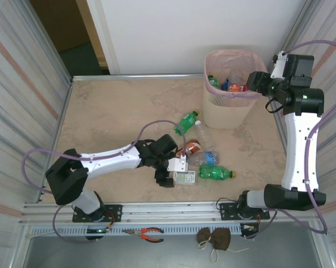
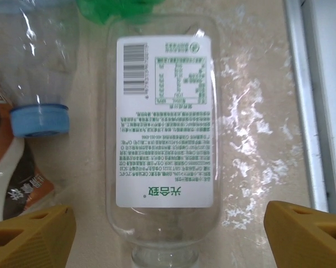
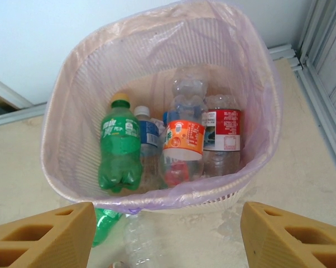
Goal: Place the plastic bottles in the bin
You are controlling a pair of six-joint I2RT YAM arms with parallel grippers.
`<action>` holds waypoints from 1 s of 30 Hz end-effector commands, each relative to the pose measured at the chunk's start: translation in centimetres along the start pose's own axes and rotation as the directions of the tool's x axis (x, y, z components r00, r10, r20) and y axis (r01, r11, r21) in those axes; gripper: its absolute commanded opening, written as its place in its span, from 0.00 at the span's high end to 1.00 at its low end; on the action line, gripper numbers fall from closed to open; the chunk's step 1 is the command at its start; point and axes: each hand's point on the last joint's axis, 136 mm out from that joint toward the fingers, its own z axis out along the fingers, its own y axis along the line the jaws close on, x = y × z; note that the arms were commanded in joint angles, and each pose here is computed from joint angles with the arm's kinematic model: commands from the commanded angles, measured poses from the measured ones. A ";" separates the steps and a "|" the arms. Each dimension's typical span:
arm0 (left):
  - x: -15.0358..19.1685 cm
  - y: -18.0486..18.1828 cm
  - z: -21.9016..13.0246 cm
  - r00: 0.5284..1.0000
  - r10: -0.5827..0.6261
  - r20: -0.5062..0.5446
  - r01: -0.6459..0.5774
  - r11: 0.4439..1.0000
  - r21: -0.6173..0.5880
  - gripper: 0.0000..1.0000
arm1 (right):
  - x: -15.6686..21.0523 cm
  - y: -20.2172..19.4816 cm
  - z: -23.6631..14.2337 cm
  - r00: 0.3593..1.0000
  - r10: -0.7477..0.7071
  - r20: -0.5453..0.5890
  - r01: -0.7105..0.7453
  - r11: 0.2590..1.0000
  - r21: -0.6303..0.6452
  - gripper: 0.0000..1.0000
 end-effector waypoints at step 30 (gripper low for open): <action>1.3 -0.1 4.0 0.996 0.028 -0.085 -0.028 1.000 -0.009 0.38 | 0.0 0.1 -1.8 0.999 0.023 0.040 -0.022 0.999 -0.041 0.33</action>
